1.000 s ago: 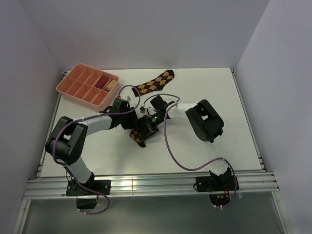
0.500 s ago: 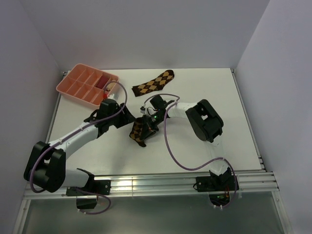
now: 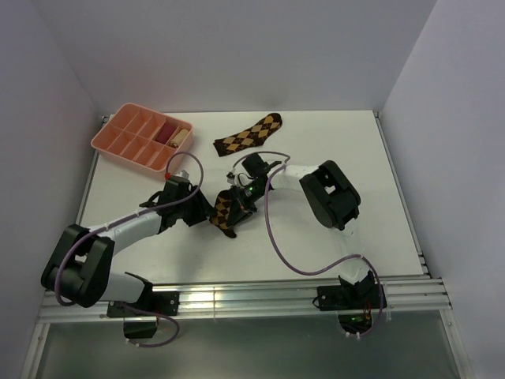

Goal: Roll the socks
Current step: Roll the sock at the center of the board.

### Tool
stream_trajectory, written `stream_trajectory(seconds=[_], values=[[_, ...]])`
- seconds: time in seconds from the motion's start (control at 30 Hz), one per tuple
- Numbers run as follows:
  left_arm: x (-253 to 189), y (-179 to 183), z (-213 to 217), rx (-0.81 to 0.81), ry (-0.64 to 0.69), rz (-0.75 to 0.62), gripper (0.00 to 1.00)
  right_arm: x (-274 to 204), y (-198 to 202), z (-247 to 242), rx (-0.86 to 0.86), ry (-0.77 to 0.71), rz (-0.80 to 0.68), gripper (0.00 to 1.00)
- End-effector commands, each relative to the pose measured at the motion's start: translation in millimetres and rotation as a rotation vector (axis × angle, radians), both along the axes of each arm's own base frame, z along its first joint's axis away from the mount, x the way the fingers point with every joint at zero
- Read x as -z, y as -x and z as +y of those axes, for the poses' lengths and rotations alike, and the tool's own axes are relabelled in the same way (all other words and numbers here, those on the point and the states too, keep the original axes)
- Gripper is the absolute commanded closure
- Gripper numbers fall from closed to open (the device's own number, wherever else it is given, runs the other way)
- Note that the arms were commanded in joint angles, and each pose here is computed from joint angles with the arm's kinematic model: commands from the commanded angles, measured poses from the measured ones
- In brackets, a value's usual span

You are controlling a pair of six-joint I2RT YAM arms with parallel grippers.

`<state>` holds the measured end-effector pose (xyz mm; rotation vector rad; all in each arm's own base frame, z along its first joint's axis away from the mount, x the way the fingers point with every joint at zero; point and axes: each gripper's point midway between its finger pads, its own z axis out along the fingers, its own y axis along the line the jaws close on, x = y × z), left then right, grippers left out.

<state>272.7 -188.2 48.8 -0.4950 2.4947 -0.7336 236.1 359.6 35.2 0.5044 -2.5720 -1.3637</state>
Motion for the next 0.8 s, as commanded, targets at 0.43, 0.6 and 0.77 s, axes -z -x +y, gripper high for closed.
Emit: stream_trajectory(seconds=[0.43, 0.6, 0.77], values=[[30, 0, 3, -0.068, -0.006, 0.052, 0.6, 17, -16, -6, 0.015, 0.108, -0.229, 0.8], [41, 1, 7, -0.053, -0.052, 0.09, 0.63, -25, -32, -5, 0.041, 0.082, -0.482, 0.56], [44, -1, 9, -0.038, -0.092, 0.113, 0.65, -52, -44, -8, 0.068, 0.151, -0.806, 0.44]])
